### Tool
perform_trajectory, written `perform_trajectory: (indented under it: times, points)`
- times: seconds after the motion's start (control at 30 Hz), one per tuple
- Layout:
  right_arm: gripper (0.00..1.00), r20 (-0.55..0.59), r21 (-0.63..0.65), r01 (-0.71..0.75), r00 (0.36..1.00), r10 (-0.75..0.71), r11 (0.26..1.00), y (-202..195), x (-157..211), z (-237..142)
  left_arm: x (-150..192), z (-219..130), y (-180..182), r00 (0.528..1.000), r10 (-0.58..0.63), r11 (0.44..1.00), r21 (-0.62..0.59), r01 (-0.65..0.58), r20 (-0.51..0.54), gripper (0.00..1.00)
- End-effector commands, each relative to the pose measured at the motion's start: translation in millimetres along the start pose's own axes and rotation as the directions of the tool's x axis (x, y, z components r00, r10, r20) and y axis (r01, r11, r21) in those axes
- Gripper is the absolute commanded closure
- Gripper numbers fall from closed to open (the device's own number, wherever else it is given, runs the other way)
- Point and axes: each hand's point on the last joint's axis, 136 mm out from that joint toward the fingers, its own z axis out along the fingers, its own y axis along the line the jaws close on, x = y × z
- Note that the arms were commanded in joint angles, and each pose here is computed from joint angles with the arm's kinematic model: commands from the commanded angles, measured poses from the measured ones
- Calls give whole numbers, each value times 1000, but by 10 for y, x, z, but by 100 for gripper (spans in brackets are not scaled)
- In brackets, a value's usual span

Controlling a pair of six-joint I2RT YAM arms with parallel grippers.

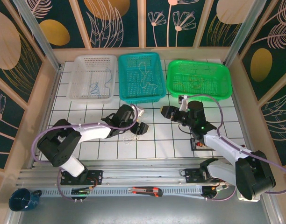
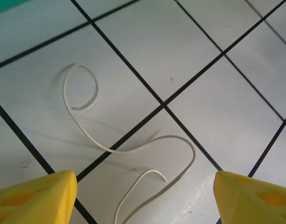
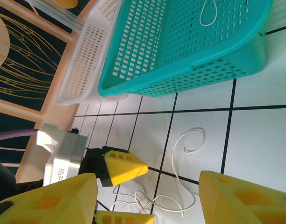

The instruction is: Untangle the cables

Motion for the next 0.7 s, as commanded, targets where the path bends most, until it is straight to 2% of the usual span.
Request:
perform_trajectory:
  times: [0.0, 0.13, 0.27, 0.33, 0.4, 0.57, 0.67]
  points:
    - [41, 32, -32, -5, 999, 6, 999, 47, -52, -30, 54, 68, 13, 999, 30, 999, -14, -31, -43, 24]
    - [41, 26, -52, -20, 999, 21, 998, 71, -33, -29, 21, 129, 27, 999, 31, 999, -20, -32, -35, 36]
    - [41, 21, -70, -31, 999, 32, 997, 105, -19, -37, -99, 117, 8, 1000, 27, 999, -18, -27, 13, 78]
    - [41, 17, -81, -36, 999, 37, 996, 129, -4, -36, -187, 64, -20, 999, 23, 1000, -13, -22, 49, 95]
    - [41, 14, -93, -41, 999, 42, 995, 160, 3, -38, -285, -11, -63, 996, 17, 1000, -2, -17, 88, 100]
    - [40, 2, -134, -55, 998, 56, 989, 271, 16, -30, -580, -316, -223, 978, 5, 999, 43, -14, 208, 100]
    - [36, -7, -167, -68, 998, 68, 984, 369, 21, -20, -734, -534, -323, 956, -3, 997, 77, -20, 293, 100]
